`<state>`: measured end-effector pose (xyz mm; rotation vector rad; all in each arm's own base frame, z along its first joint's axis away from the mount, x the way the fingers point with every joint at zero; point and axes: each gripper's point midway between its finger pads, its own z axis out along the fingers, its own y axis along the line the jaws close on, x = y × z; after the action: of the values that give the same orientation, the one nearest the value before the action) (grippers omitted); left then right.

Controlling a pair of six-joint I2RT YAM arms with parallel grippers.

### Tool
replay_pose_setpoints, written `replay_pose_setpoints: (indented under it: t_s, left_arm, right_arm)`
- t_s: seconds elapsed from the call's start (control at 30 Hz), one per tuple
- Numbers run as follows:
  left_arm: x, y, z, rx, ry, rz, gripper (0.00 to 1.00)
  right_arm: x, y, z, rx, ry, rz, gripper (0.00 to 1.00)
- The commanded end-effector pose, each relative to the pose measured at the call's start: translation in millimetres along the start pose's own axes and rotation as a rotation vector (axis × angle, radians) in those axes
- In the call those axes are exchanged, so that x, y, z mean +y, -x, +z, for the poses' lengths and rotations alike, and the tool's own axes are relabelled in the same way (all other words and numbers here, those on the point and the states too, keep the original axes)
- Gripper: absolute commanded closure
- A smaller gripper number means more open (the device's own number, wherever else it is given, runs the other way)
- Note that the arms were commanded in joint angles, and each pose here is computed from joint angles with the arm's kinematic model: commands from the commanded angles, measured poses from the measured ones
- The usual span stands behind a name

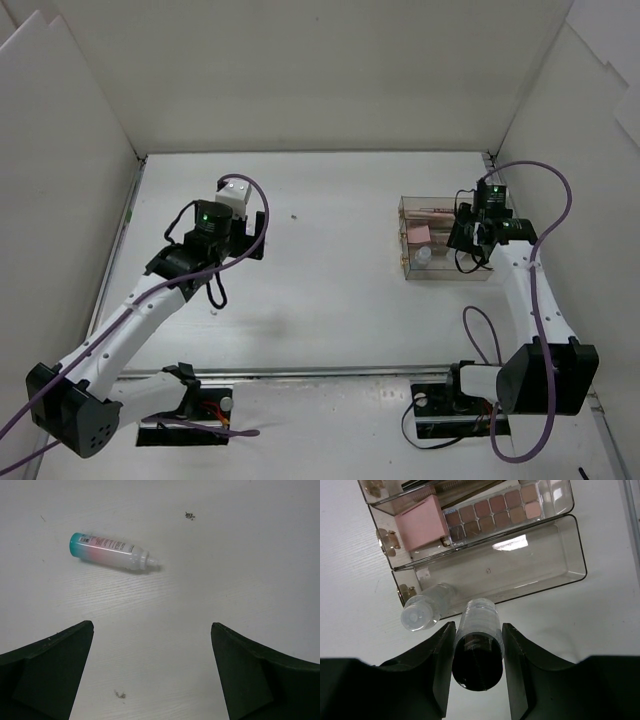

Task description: Organize the makeup

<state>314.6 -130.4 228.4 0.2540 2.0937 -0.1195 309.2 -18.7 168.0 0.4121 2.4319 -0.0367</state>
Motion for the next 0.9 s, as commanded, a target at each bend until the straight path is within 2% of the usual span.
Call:
replay_pose_setpoints:
  t_s: [0.0, 0.53, 0.73, 0.87]
  left_arm:
    - [0, 21, -6, -0.053, -0.013, -0.037, 0.00]
    - [2, 15, -9, -0.039, -0.022, -0.029, 0.01]
    - [6, 12, -9, -0.031, -0.008, -0.035, 0.00]
    - [6, 10, -8, -0.022, -0.007, -0.036, 0.00]
  right_arm:
    - [4, 17, 10, -0.073, 0.012, 0.032, 1.00]
    - [5, 6, 69, -0.051, -0.001, 0.043, 1.00]
    - [2, -2, 85, -0.008, -0.014, 0.042, 0.94]
    - [1, -12, 93, 0.023, -0.022, 0.042, 0.84]
